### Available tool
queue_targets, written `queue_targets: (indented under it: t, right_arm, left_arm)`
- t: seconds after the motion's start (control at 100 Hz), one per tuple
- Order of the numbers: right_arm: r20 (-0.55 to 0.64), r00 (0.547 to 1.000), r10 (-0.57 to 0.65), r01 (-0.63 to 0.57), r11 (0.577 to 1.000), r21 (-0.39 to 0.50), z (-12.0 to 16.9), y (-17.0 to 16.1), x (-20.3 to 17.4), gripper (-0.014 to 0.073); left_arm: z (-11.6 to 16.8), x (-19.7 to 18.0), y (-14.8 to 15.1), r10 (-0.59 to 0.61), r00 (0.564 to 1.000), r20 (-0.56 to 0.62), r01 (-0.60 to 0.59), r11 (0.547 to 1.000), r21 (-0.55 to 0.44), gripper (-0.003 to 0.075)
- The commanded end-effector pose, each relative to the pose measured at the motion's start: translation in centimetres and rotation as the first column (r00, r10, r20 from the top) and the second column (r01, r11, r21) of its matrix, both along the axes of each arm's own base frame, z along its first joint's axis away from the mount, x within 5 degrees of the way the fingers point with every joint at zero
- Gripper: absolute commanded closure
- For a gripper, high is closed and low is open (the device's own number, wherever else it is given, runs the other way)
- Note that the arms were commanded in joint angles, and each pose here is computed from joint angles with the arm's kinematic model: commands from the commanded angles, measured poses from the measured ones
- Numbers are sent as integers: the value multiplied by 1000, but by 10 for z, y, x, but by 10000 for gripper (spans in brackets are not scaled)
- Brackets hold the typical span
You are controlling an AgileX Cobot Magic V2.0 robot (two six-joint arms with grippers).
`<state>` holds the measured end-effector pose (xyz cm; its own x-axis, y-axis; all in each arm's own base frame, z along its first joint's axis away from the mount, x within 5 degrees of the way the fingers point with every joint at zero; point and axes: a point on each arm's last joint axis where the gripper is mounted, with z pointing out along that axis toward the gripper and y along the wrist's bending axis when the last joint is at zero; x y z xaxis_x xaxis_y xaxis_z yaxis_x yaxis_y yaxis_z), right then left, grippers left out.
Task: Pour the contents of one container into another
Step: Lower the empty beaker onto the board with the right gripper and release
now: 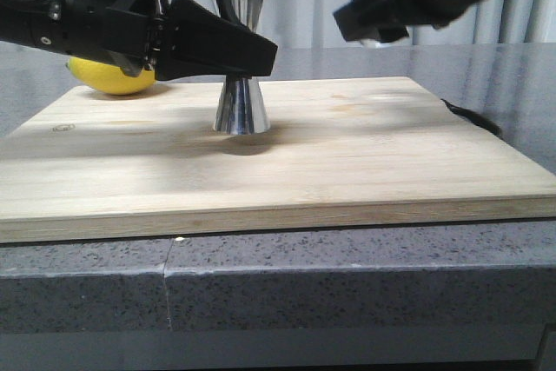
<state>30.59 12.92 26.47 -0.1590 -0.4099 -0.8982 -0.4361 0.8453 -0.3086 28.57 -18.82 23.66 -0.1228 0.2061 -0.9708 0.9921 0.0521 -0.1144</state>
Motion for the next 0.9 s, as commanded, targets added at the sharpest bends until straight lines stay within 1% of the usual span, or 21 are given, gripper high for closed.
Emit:
queue_targets:
  t: [0.0, 0.07, 0.17, 0.26, 0.39, 0.48, 0.57, 0.77, 0.89]
  right_arm:
    - [170, 984, -57, 37, 992, 119, 20, -7, -2, 376]
    - [161, 984, -81, 53, 983, 173, 10, -10, -7, 376]
    - [156, 983, -97, 64, 976, 209, -2, -13, -14, 376]
    - [154, 982, -107, 69, 970, 234, -6, -15, -17, 376]
    - [148, 984, -98, 59, 967, 246, -12, -13, -17, 376]
    - [171, 980, -97, 51, 966, 252, -17, -11, -13, 376]
    - [182, 978, -104, 49, 958, 284, -23, -9, -8, 376]
    - [226, 968, -109, 39, 956, 291, -36, -7, -1, 376]
    - [222, 969, -109, 41, 957, 288, -40, -5, 3, 376]
  left_arm:
    - [29, -6, -4, -43, 999, 34, 47, 991, -127, 734]
    - [29, -6, -4, -41, 999, 34, 45, 991, -126, 734]
    - [29, -6, -4, -41, 999, 34, 45, 991, -126, 734]
    - [30, -6, -4, -39, 999, 33, 43, 991, -128, 734]
    - [31, -5, -4, -28, 999, 28, 32, 989, -143, 734]
    - [31, -5, -4, -26, 999, 27, 29, 989, -146, 734]
    - [31, -4, -4, -21, 999, 28, 24, 989, -143, 734]
    - [31, -4, -4, -19, 999, 28, 23, 990, -141, 734]
    - [30, -3, -4, -12, 999, 30, 16, 991, -136, 734]
